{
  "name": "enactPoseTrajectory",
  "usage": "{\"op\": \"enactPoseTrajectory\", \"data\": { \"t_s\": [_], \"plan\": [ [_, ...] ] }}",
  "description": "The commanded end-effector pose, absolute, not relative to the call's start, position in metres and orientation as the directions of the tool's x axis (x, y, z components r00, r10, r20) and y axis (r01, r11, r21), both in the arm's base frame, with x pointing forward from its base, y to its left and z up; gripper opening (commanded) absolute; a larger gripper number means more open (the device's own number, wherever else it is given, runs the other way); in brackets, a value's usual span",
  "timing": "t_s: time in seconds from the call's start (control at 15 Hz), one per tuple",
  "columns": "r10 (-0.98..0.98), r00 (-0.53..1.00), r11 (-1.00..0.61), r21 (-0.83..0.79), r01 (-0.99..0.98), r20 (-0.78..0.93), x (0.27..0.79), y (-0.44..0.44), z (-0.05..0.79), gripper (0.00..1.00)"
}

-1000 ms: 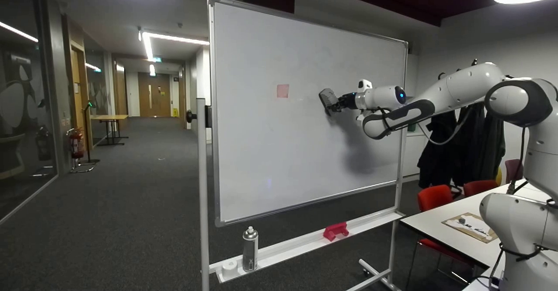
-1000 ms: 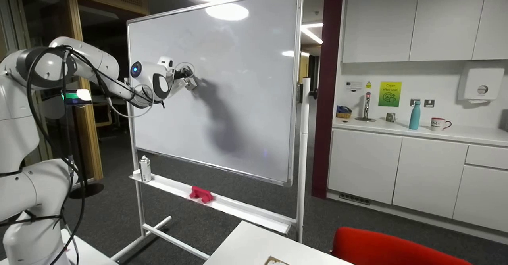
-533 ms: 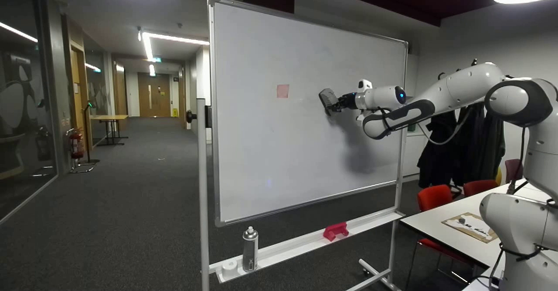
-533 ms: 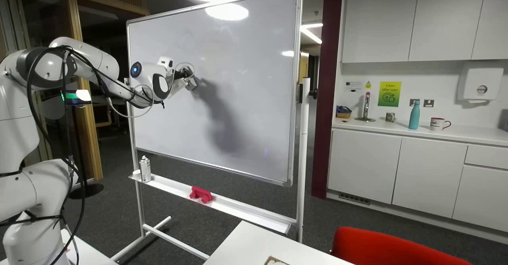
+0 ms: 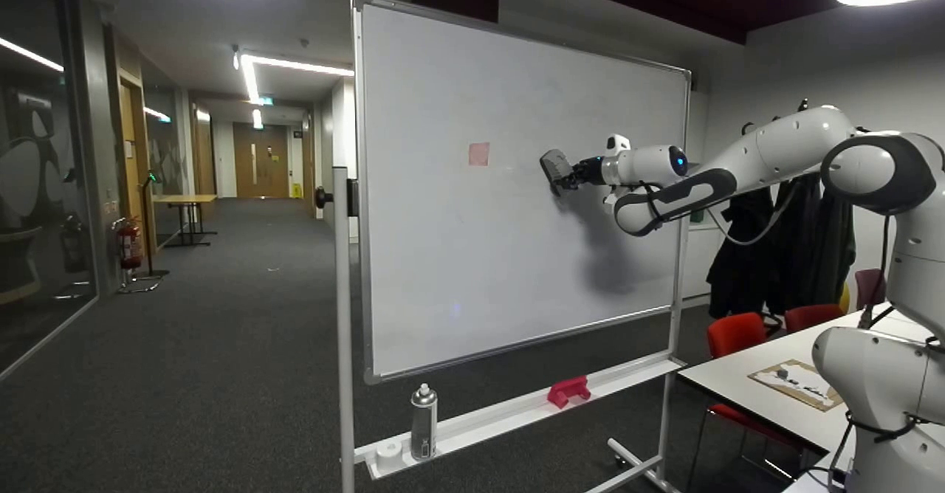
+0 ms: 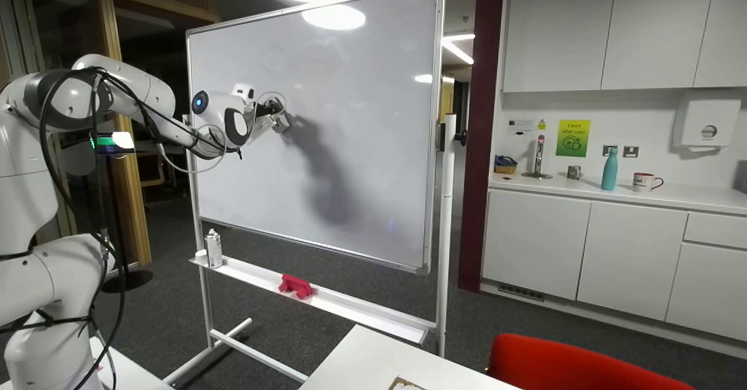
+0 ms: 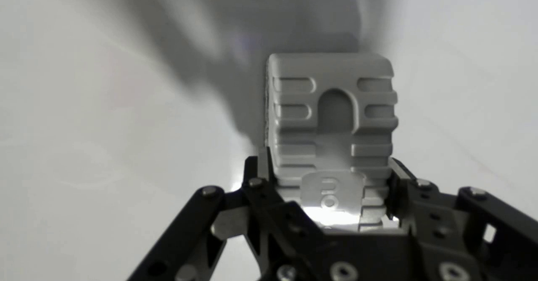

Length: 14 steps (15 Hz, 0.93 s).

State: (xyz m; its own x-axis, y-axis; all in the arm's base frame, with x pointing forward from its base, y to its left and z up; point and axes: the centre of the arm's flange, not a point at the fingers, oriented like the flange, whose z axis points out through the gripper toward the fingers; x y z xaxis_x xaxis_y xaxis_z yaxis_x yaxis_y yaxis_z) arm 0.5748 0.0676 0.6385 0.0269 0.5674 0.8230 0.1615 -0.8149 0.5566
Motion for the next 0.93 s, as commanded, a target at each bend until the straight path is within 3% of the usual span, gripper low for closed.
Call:
{"op": "enactPoseTrajectory", "data": {
  "t_s": [0.0, 0.8, 0.87],
  "plan": [
    [0.567, 0.027, -0.815, 0.557, 0.162, 0.823, 0.5748, 0.0676, 0.6385, 0.60],
    [0.567, 0.027, -0.815, 0.557, 0.162, 0.823, 0.5748, 0.0676, 0.6385, 0.60],
    [0.567, 0.027, -0.815, 0.557, 0.162, 0.823, 0.5748, 0.0676, 0.6385, 0.35]
  ]
}}
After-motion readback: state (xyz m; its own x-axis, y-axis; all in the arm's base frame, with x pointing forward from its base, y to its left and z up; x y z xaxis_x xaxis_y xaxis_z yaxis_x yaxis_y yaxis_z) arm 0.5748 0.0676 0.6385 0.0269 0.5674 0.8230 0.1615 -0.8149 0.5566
